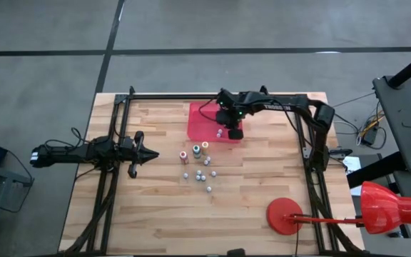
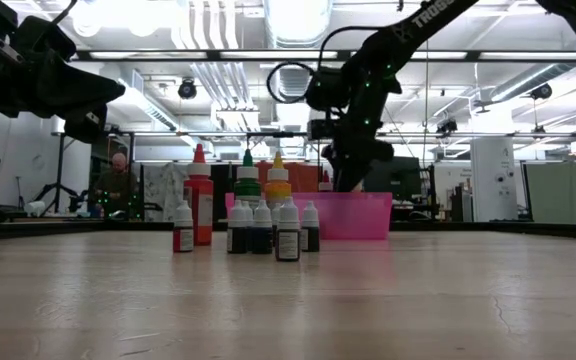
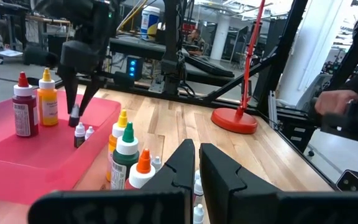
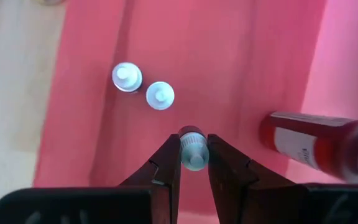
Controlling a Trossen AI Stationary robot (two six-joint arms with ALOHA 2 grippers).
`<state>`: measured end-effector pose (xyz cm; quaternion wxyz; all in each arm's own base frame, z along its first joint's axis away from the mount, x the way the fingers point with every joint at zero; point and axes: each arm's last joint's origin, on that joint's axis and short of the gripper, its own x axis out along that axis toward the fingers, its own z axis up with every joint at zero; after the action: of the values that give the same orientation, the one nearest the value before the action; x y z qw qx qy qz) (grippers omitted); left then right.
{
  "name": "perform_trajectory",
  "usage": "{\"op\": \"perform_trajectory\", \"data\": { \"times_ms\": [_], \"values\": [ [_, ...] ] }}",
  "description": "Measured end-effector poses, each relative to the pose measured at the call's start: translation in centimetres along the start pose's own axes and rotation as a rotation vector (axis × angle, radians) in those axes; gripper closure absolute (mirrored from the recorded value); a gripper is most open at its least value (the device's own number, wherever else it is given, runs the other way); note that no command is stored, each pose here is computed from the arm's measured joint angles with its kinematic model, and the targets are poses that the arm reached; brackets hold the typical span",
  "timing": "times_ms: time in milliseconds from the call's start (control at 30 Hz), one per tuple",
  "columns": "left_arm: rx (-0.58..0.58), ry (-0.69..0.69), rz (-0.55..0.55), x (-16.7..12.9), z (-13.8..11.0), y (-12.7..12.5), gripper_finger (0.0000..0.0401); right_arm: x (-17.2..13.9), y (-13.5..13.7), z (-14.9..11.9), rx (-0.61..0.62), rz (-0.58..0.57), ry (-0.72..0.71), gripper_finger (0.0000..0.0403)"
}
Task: Pick & Place food coloring
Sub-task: Put the small purple food coloring bottle into the pink bin
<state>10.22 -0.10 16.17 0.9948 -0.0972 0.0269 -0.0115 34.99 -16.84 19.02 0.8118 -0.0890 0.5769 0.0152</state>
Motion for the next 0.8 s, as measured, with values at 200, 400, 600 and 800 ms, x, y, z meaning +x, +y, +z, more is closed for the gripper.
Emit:
{"op": "perform_trajectory", "data": {
  "times_ms": [200, 400, 600, 800],
  "values": [
    [0.0, 0.0, 0.0, 0.0, 0.0, 0.0, 0.0401, 0.9, -0.2, 0.1, -0.014, 0.01, 0.015, 0.0348],
    [0.0, 0.0, 0.0, 0.0, 0.0, 0.0, 0.0401, 1.2, -0.4, 0.4, -0.014, 0.005, 0.007, 0.0348],
    [0.0, 0.0, 0.0, 0.0, 0.0, 0.0, 0.0401, 1.2, -0.6, 0.6, -0.014, -0.013, -0.019, 0.0348],
    [0.0, 0.001, 0.0, 0.0, 0.0, 0.0, 0.0401, 1.4, -0.7, 0.7, -0.012, -0.016, -0.028, 0.0348]
  ]
}}
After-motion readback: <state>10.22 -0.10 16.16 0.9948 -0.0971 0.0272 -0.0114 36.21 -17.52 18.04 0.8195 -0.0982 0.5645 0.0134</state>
